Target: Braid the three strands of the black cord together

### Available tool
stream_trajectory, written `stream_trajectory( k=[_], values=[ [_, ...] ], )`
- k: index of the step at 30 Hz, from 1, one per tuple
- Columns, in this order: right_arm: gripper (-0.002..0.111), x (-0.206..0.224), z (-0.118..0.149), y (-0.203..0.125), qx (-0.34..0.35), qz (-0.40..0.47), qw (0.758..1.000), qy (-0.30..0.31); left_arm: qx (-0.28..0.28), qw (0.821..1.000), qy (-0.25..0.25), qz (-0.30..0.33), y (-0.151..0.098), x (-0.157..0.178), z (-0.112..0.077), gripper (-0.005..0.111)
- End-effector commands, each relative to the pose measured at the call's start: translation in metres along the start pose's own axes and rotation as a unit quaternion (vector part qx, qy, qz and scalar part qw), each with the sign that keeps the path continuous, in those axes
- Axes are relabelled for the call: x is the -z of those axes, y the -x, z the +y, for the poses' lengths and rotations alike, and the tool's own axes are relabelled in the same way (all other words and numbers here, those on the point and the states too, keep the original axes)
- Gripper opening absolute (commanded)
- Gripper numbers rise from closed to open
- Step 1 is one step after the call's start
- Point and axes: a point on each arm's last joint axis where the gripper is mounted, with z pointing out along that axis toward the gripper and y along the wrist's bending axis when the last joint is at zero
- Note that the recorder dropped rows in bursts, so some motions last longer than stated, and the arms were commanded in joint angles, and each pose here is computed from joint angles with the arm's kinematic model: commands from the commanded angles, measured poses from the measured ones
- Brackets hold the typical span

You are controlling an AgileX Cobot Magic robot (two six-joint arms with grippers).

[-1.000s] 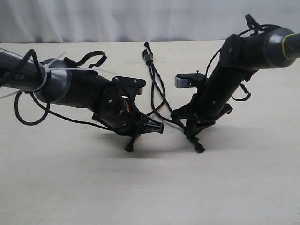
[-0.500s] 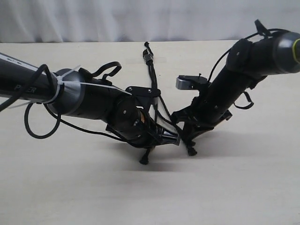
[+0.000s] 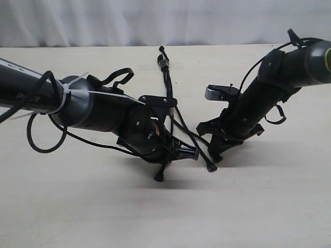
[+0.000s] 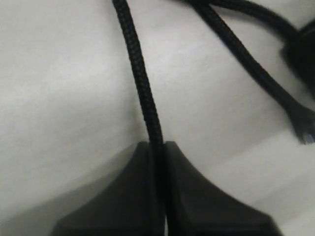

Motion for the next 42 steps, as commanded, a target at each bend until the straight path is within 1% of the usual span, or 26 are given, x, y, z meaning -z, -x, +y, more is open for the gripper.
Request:
stream_trajectory(
  k=[1, 5, 7, 10, 12, 13, 14, 15, 16, 17, 18, 19, 21, 22, 23, 24, 25, 26, 28, 31, 34, 35, 37, 38, 39, 42],
  values=[
    [0.004, -0.010, 0.002, -0.008, -0.001, 0.033, 0.999, 0.032, 0.004, 0.998, 0.018, 0.052, -0.016, -0.009, 0.003, 0.000],
    [0.004, -0.011, 0.008, -0.012, 0.003, 0.039, 0.997, 0.069, 0.019, 0.998, 0.013, 0.053, -0.016, -0.009, 0.002, 0.000],
    [0.004, -0.012, 0.009, -0.012, -0.001, 0.038, 0.997, 0.074, 0.029, 0.998, 0.010, 0.055, -0.016, -0.009, 0.001, 0.000],
    [0.005, -0.012, 0.009, -0.012, -0.007, 0.037, 0.996, 0.078, 0.029, 0.998, 0.012, 0.062, -0.017, -0.007, 0.001, 0.000],
    [0.015, -0.012, 0.009, -0.012, -0.021, 0.037, 0.996, 0.077, 0.019, 0.998, 0.012, 0.062, -0.015, -0.001, 0.000, 0.000],
    [0.026, -0.012, 0.009, -0.012, -0.024, 0.037, 0.996, 0.077, 0.014, 0.998, 0.010, 0.054, -0.013, 0.005, -0.001, 0.004],
    [0.031, -0.011, 0.009, -0.012, -0.024, 0.035, 0.996, 0.076, 0.014, 0.999, 0.007, 0.048, -0.011, 0.008, -0.002, 0.009],
    [0.039, -0.009, 0.010, -0.011, -0.027, 0.030, 0.996, 0.075, 0.012, 0.999, 0.002, 0.039, -0.008, 0.015, -0.004, 0.020],
    [0.041, -0.007, 0.010, -0.011, -0.029, 0.026, 0.997, 0.073, 0.012, 0.999, 0.000, 0.035, -0.007, 0.017, -0.005, 0.026],
    [0.042, -0.001, 0.012, -0.009, -0.031, 0.013, 0.997, 0.071, 0.011, 0.999, -0.003, 0.031, -0.006, 0.020, -0.006, 0.035],
    [0.042, 0.008, 0.013, -0.008, -0.028, 0.002, 0.997, 0.067, 0.004, 1.000, -0.001, 0.031, -0.004, 0.025, -0.006, 0.041],
    [0.042, 0.015, 0.014, -0.009, -0.026, -0.004, 0.998, 0.059, 0.002, 1.000, 0.001, 0.031, -0.001, 0.030, -0.004, 0.042],
    [0.042, 0.039, 0.010, -0.011, -0.042, -0.024, 0.998, 0.036, 0.001, 0.999, 0.017, 0.033, 0.011, 0.053, 0.009, 0.042],
    [0.039, 0.059, 0.006, -0.015, -0.052, -0.036, 0.998, 0.018, -0.009, 0.999, 0.038, 0.028, 0.019, 0.078, 0.024, 0.041],
    [0.032, 0.070, 0.002, -0.020, -0.056, -0.035, 0.998, 0.005, -0.014, 0.998, 0.058, 0.030, 0.022, 0.092, 0.035, 0.041],
    [0.018, 0.089, -0.003, -0.030, -0.057, -0.043, 0.997, -0.023, -0.019, 0.994, 0.099, 0.034, 0.026, 0.118, 0.058, 0.036],
    [0.009, 0.099, -0.006, -0.038, -0.059, -0.048, 0.996, -0.042, -0.011, 0.992, 0.123, 0.038, 0.028, 0.135, 0.074, 0.027],
    [0.004, 0.111, -0.012, -0.053, -0.064, -0.049, 0.994, -0.079, 0.011, 0.989, 0.142, 0.039, 0.028, 0.157, 0.094, 0.014],
    [0.004, 0.124, -0.018, -0.073, -0.077, -0.056, 0.988, -0.119, 0.030, 0.990, 0.130, 0.037, 0.024, 0.181, 0.116, 0.000],
    [0.004, 0.139, -0.021, -0.100, -0.082, -0.079, 0.982, -0.151, 0.077, 0.992, 0.099, 0.015, 0.010, 0.218, 0.151, 0.000],
    [0.004, 0.161, -0.011, -0.124, -0.063, -0.139, 0.973, -0.174, 0.134, 0.986, 0.093, -0.031, -0.013, 0.251, 0.178, 0.000],
    [0.004, 0.166, -0.006, -0.131, -0.059, -0.161, 0.969, -0.178, 0.149, 0.983, 0.096, -0.049, -0.021, 0.260, 0.183, 0.000],
    [0.004, 0.180, 0.006, -0.149, -0.053, -0.228, 0.957, -0.173, 0.174, 0.973, 0.104, -0.109, -0.041, 0.278, 0.186, 0.000],
    [0.004, 0.183, 0.010, -0.158, -0.051, -0.253, 0.951, -0.171, 0.175, 0.968, 0.109, -0.142, -0.050, 0.288, 0.183, 0.000],
    [0.004, 0.190, 0.017, -0.170, -0.047, -0.297, 0.939, -0.168, 0.171, 0.963, 0.113, -0.176, -0.060, 0.295, 0.179, 0.000],
    [0.004, 0.195, 0.028, -0.203, -0.024, -0.373, 0.911, -0.176, 0.155, 0.946, 0.121, -0.258, -0.088, 0.309, 0.167, 0.000]
  ],
)
